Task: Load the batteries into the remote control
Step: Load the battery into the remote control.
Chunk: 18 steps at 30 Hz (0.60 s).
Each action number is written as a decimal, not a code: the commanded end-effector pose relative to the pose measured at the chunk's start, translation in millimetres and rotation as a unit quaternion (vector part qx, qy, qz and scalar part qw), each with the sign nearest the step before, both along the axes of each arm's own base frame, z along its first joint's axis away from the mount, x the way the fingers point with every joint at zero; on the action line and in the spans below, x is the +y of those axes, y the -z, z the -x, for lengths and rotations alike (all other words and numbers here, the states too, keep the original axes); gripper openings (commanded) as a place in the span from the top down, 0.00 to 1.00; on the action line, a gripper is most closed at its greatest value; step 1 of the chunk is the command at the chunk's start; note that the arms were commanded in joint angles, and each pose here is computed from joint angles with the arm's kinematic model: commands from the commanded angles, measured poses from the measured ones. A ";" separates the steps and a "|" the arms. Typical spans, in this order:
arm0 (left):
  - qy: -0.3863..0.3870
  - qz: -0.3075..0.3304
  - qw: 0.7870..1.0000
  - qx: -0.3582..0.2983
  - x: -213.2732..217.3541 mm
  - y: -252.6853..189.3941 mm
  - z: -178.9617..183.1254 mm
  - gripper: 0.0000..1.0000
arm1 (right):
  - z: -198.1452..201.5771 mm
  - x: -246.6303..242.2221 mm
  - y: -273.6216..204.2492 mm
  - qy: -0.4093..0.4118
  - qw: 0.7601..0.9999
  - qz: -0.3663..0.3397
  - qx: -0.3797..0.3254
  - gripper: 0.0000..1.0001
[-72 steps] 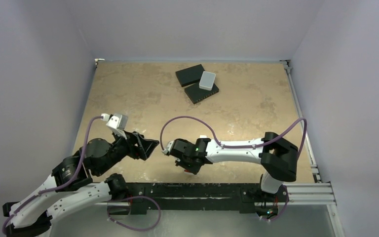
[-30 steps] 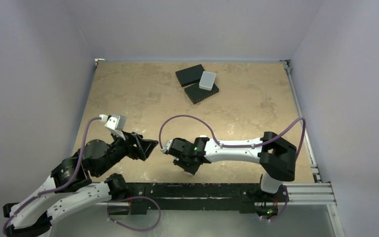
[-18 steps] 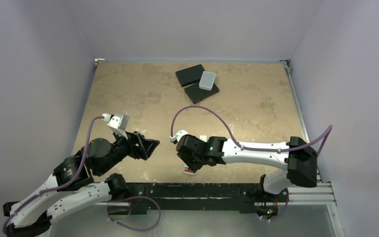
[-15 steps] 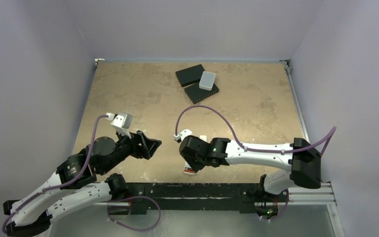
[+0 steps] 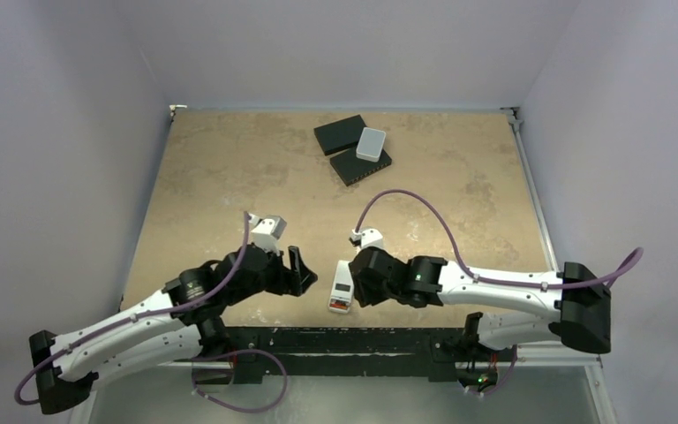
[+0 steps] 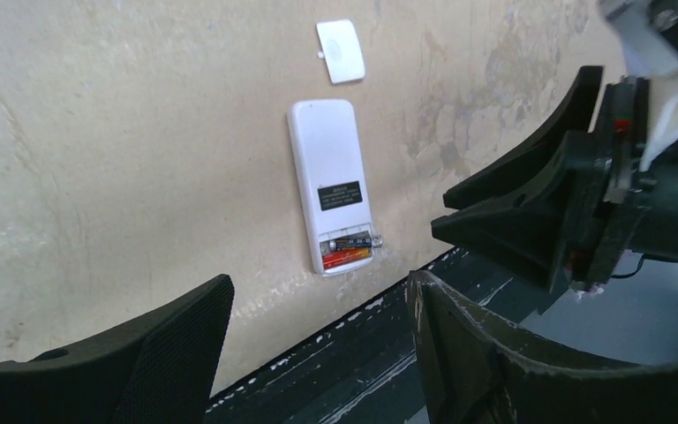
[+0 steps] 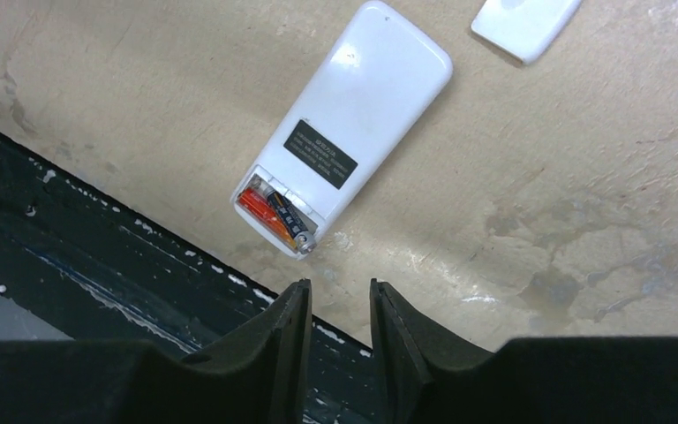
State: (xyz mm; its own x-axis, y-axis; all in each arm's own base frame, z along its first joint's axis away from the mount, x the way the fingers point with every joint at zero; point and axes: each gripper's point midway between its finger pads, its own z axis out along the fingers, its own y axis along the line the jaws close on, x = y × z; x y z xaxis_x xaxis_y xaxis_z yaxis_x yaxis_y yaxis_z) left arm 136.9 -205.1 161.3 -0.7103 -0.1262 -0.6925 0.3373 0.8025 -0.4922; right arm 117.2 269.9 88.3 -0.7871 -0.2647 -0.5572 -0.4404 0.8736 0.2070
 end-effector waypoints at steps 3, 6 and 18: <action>0.022 0.056 0.997 0.047 -35.0 20.8 4.4 0.29 | -1.6 14.8 -9.7 0.056 0.994 -0.091 0.019 0.64; 0.031 0.056 0.996 0.066 -43.9 37.4 6.4 0.31 | -0.9 16.2 -7.9 0.075 0.991 -0.110 0.030 0.66; 0.058 0.060 0.990 0.117 -60.4 85.8 17.0 0.41 | 1.6 20.9 5.8 0.129 0.980 -0.138 0.068 0.72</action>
